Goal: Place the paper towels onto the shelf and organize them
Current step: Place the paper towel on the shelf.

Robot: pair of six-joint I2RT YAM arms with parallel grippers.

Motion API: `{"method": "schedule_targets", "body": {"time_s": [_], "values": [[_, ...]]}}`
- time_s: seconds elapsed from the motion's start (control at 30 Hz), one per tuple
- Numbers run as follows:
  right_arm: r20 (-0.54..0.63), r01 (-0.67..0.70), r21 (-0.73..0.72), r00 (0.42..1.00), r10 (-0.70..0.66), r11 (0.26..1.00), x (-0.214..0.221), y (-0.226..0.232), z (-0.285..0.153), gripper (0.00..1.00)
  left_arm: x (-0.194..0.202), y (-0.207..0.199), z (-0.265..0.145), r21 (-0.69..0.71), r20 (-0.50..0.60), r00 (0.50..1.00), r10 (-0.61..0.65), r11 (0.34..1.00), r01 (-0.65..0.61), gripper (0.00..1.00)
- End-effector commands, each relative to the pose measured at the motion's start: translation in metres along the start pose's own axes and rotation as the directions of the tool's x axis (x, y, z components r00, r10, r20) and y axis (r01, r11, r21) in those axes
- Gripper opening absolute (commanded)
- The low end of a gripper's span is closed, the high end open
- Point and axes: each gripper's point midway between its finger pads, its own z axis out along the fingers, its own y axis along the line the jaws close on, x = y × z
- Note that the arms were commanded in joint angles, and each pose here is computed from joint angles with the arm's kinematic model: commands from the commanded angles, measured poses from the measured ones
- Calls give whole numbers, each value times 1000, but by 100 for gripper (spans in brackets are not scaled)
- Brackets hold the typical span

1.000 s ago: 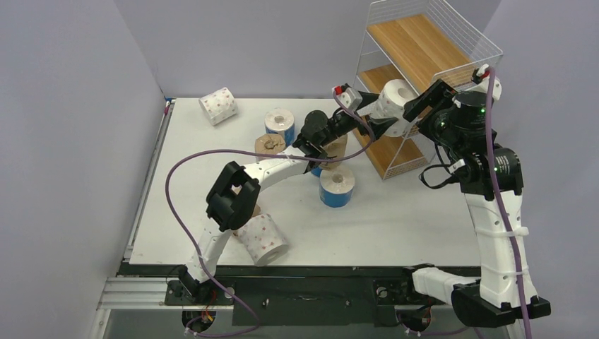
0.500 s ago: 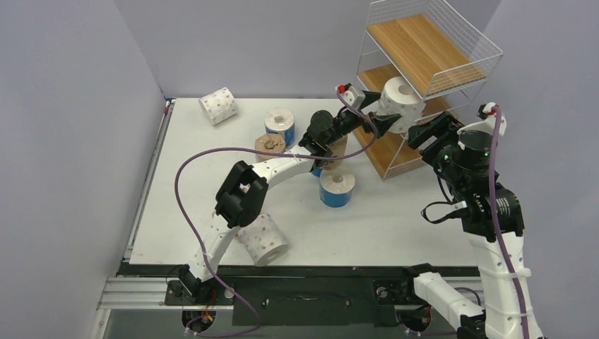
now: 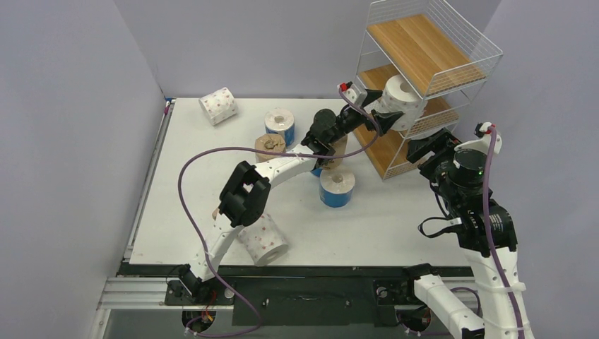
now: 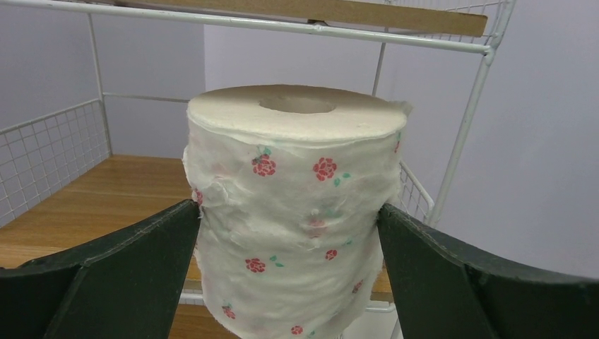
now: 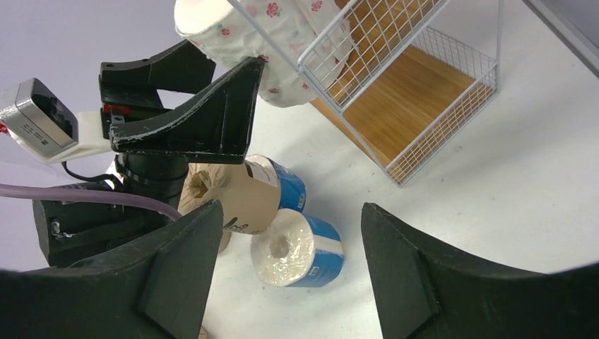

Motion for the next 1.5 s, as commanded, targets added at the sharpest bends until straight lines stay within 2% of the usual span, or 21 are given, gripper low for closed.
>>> {"method": "schedule_targets", "body": {"time_s": [0.0, 0.23, 0.27, 0.3, 0.4, 0.6, 0.63, 0.7, 0.77, 0.9, 0.97, 1.13, 1.47], "values": [[73, -19, -45, 997, 22, 999, -19, 12, -7, 67, -48, -12, 8, 18, 100, 995, 10, 1000, -12, 96], [88, -12, -56, 996, 17, 998, -24, 13, -14, 67, -84, -26, -2, 31, 145, 989, 16, 999, -21, 97], [90, -9, -54, 996, 14, 999, -25, 12, -15, 67, -99, -29, -4, 34, 170, 985, 23, 999, -29, 97], [92, -8, -53, 996, 13, 999, -25, 12, -15, 67, -93, -28, -9, 28, 156, 987, 23, 999, -27, 96], [96, -3, -43, 995, 7, 999, -25, 9, -15, 67, -111, -31, -16, 23, 180, 983, 39, 999, -44, 96], [105, 3, -30, 994, 0, 1000, -23, 4, -16, 67, -92, -19, -28, -28, 97, 994, 54, 998, -52, 99], [108, 4, -29, 994, 0, 1000, -23, 3, -17, 67, -83, -16, -30, -41, 61, 997, 47, 998, -45, 98], [113, 4, -29, 994, -1, 1000, -23, 1, -20, 67, -73, -9, -32, -71, 14, 999, 31, 997, -30, 86], [112, 10, -26, 994, -7, 1000, -21, -2, -21, 67, -68, -8, -34, -72, -13, 1000, 5, 997, -6, 69], [115, 28, 0, 993, -28, 1000, -15, -12, -22, 67, -61, -17, -34, -23, -46, 998, -36, 999, 35, 54], [118, 32, 15, 992, -33, 999, -13, -16, -22, 67, -55, -20, -32, -2, -70, 996, -53, 999, 53, 50], [111, 36, 22, 993, -39, 999, -8, -21, -20, 67, -35, -15, -26, -2, -100, 992, -82, 997, 82, 45], [115, 46, 30, 992, -49, 998, -3, -24, -18, 67, -18, 4, -11, -60, -103, 991, -83, 995, 77, 49]]}}
